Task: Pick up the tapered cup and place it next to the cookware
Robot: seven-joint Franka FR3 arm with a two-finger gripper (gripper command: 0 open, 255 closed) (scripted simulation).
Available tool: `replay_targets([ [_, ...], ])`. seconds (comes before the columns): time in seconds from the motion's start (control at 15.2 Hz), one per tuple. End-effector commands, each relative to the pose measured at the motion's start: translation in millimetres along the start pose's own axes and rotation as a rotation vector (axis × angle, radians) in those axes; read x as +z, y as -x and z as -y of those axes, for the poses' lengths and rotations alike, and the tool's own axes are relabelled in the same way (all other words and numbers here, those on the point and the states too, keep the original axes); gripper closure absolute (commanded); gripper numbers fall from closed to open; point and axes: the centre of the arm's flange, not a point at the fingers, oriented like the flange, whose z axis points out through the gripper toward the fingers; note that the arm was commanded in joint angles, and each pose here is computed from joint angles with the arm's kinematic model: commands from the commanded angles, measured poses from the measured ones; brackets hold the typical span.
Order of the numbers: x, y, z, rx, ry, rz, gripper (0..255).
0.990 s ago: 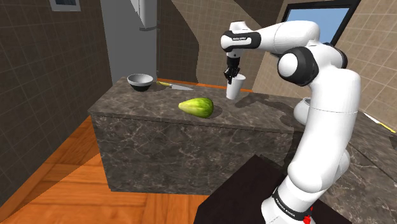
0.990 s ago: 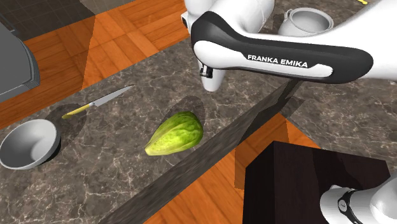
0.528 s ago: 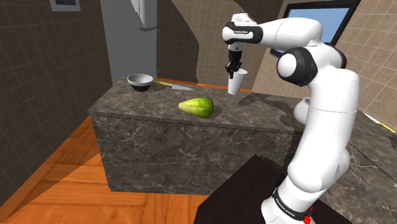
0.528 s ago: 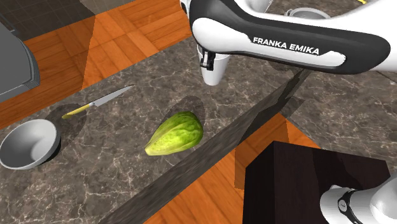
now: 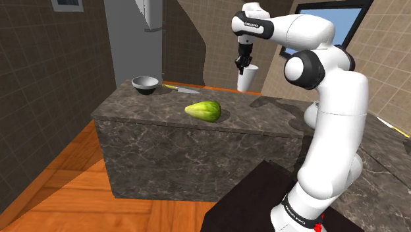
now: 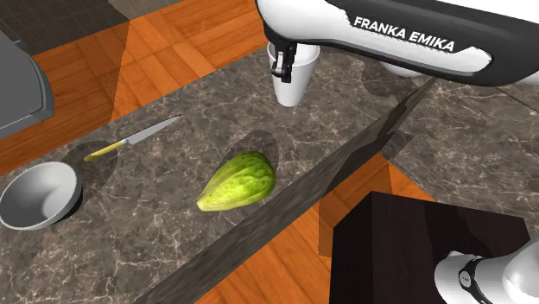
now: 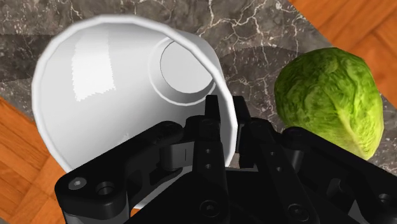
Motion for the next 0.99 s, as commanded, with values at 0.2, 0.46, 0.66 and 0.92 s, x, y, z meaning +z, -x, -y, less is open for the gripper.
replay_targets([
  [0.2, -17.8, 9.5, -14.3, 0.000, 0.000, 0.000, 255],
  [0.46, -9.5, 41.2, -55.7, 0.000, 0.000, 0.000, 255],
  [0.66, -3.3, 65.0, -86.8, 0.000, 0.000, 0.000, 255],
  [0.92, 4.9, 96.7, -128.2, 0.000, 0.000, 0.000, 255],
])
